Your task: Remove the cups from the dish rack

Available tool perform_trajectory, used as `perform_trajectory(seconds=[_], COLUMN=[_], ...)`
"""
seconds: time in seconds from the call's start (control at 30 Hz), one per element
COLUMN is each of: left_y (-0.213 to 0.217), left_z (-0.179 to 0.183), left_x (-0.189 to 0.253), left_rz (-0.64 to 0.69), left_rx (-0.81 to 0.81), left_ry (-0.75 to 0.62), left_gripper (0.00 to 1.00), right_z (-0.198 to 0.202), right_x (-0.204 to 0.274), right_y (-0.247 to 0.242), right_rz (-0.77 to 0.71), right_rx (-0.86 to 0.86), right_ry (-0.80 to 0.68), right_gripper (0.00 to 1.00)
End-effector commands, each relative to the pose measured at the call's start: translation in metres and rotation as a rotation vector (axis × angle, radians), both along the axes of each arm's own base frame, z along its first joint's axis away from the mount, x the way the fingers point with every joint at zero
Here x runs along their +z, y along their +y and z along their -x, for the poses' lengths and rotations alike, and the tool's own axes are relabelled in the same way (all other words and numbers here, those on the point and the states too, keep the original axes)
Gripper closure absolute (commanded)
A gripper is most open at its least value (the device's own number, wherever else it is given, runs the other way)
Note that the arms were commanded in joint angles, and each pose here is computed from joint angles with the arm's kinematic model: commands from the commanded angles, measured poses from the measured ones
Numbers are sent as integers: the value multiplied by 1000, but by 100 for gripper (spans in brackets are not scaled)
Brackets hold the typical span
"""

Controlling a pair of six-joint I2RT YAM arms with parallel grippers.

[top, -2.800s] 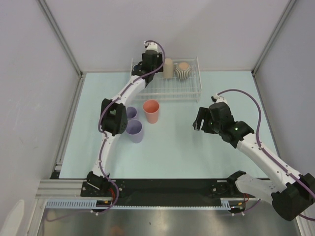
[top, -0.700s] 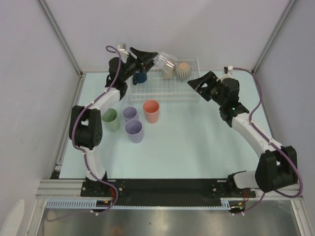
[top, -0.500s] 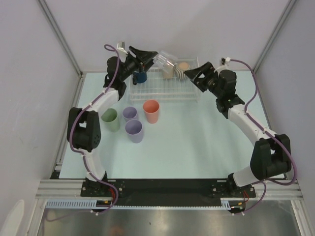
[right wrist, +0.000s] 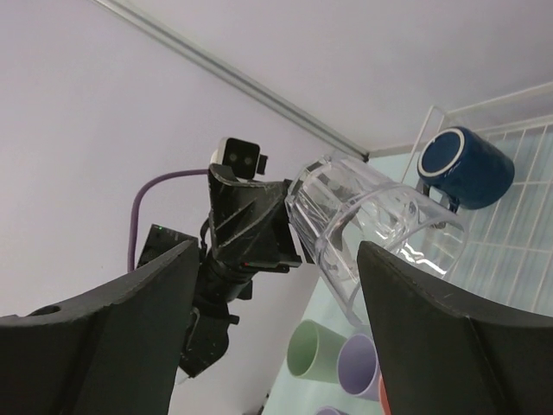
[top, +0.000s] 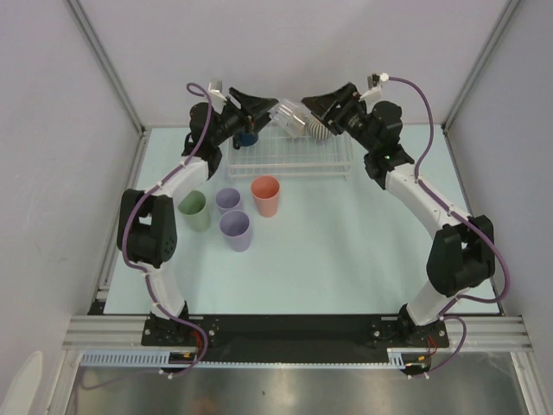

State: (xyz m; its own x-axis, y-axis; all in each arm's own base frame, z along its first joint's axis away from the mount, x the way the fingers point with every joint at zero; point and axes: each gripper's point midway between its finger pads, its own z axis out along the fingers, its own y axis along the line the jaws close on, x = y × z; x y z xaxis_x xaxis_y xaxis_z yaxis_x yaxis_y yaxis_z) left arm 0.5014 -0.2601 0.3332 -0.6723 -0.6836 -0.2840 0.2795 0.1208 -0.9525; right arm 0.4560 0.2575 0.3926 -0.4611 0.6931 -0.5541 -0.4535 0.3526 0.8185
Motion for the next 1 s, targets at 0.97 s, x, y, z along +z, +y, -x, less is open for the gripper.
perform_trajectory(seconds=[0.97], left_y=[0], left_z=[14], left_x=[38], left_rz=[19], left_rx=[-32], left_ry=[-120], left_gripper=[100], right_z=[23], right_x=[-14], right_y=[2], right_rz=[32], right_rx=[30], right_ry=[0], right_gripper=[20])
